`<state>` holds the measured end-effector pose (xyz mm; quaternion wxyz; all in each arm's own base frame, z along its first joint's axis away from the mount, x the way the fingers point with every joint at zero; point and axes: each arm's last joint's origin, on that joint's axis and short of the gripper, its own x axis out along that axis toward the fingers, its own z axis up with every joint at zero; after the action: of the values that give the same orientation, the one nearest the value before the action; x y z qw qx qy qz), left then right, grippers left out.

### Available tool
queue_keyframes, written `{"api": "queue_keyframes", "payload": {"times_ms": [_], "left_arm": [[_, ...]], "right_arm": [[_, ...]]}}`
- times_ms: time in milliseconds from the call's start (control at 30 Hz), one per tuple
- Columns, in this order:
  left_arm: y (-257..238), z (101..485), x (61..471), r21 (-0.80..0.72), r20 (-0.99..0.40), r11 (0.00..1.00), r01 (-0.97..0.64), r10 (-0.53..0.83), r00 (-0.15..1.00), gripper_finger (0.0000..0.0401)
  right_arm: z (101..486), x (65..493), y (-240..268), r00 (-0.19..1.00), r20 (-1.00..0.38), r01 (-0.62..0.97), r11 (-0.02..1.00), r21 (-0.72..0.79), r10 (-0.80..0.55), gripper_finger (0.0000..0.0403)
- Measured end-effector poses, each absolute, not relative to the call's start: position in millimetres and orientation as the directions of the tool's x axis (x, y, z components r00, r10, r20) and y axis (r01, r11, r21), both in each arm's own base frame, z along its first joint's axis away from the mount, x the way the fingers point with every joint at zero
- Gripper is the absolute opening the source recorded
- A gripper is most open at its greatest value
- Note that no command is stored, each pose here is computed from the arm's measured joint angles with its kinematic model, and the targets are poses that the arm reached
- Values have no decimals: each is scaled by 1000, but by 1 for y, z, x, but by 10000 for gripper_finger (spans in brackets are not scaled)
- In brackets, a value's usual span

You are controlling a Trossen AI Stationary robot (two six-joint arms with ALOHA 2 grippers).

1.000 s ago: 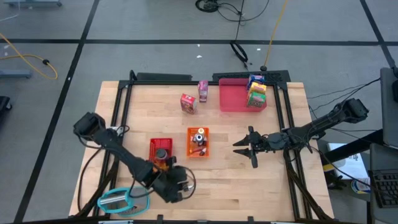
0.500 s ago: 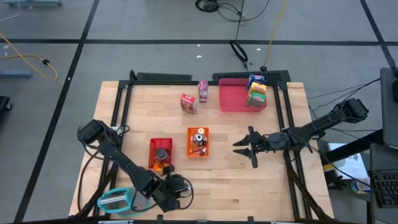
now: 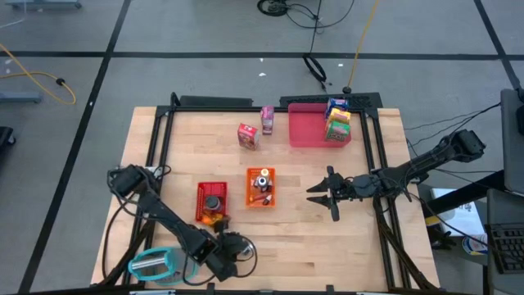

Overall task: Pick & Place Kitchen Items
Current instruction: Put the small brown food coloring bottle into the orange bin

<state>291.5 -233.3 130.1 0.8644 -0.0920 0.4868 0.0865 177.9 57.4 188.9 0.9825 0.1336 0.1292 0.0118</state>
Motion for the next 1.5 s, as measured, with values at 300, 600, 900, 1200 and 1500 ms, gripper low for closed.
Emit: {"api": "queue_keyframes", "payload": {"times_ms": [300,600,900,1200,1500], "left_arm": [[-227,129,295,-59,-857,961,-271,90,507,152],[-225,129,296,-49,-857,963,-266,96,506,60],[-216,130,303,-25,-835,950,-312,152,529,43],[-204,138,312,-36,-822,948,-317,152,549,25],[-198,177,313,-68,-734,955,-290,149,662,43]], "right_arm": [[189,178,57,966,-251,12,964,265,57,130],[189,178,57,966,-251,12,964,266,57,130],[189,178,57,966,-251,12,964,265,57,130],[189,178,57,966,-251,12,964,265,58,130],[189,178,57,966,-251,12,964,265,57,130]]}}
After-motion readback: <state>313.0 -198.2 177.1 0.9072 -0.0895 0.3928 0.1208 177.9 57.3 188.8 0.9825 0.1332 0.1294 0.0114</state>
